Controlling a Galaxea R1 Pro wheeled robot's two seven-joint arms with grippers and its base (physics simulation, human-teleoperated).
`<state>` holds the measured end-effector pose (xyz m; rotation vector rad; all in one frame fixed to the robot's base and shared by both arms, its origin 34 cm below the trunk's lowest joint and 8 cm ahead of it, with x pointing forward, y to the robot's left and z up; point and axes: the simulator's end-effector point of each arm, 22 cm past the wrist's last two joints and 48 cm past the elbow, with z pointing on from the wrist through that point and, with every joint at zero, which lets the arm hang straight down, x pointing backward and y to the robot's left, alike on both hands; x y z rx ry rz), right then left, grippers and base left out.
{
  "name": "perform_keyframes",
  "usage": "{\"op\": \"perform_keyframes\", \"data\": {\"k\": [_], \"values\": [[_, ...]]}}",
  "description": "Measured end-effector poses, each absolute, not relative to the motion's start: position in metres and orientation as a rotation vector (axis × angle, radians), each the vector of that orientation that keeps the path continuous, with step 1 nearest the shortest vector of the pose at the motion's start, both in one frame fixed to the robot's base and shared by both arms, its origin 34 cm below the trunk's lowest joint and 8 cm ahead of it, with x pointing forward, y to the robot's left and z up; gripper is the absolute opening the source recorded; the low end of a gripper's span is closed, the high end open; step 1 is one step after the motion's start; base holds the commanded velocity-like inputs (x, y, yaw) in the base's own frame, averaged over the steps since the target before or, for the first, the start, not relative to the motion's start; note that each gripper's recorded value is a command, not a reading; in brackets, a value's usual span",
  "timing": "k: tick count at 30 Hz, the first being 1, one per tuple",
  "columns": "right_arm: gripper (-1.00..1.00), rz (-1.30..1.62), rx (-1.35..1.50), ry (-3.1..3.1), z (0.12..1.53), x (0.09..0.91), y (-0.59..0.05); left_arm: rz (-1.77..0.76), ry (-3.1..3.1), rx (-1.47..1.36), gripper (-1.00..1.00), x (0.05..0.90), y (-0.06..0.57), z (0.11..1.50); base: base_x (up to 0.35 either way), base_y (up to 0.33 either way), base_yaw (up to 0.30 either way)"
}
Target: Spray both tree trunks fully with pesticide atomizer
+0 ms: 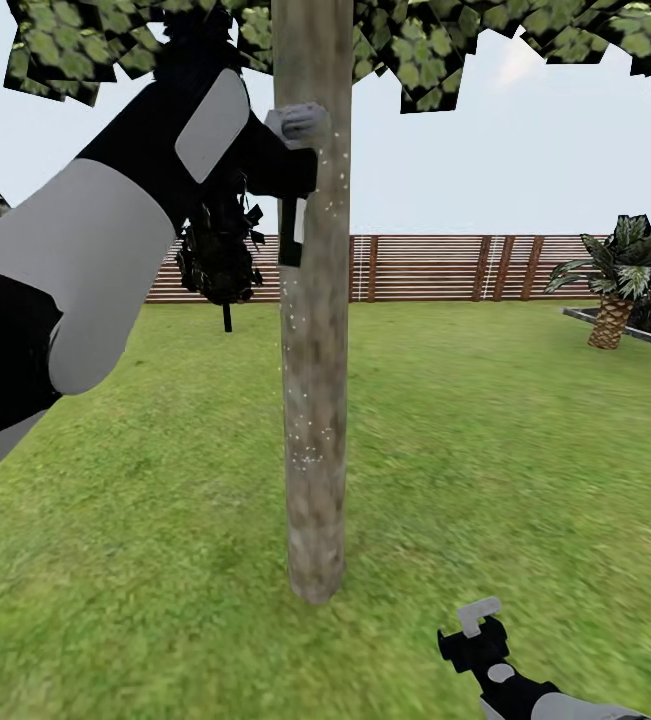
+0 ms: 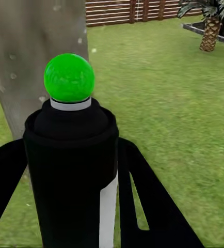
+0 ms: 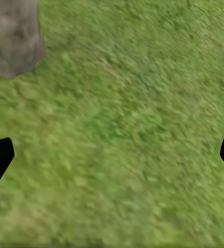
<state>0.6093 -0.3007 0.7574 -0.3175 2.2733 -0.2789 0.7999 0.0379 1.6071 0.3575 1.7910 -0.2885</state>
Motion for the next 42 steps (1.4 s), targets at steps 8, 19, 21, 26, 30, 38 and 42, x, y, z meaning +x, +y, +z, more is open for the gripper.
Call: {"op": "perform_keyframes", "data": {"k": [8, 19, 21, 26, 30, 38, 42], "values": [[1.0, -0.279, -0.321, 2.273, 0.757, 0.609, -0.301, -0.279, 1.807, 0.355, -1.0, 0.803, 0.04, 1.601, 0.0, 0.0, 0.0], [1.0, -0.27, -0.323, 2.273, 0.757, 0.609, -0.295, -0.284, 1.779, 0.344, -1.0, 0.805, 0.04, 1.606, 0.0, 0.0, 0.0], [1.0, -0.269, -0.323, 2.273, 0.756, 0.609, -0.294, -0.282, 1.79, 0.338, -1.0, 0.807, 0.042, 1.602, 0.0, 0.0, 0.0], [1.0, -0.268, -0.323, 2.274, 0.756, 0.609, -0.293, -0.284, 1.79, 0.319, -1.0, 0.814, 0.046, 1.598, 0.0, 0.0, 0.0], [1.0, -0.268, -0.323, 2.274, 0.756, 0.609, -0.293, -0.284, 1.811, 0.305, -1.0, 0.82, 0.05, 1.587, 0.0, 0.0, 0.0], [1.0, -0.267, -0.322, 2.274, 0.756, 0.609, -0.293, -0.303, 1.793, 0.295, -1.0, 0.825, 0.05, 1.587, 0.0, 0.0, 0.0], [1.0, -0.267, -0.322, 2.274, 0.756, 0.609, -0.293, -0.33, 1.766, 0.31, -1.0, 0.824, 0.044, 1.592, 0.0, 0.0, 0.0]]}}
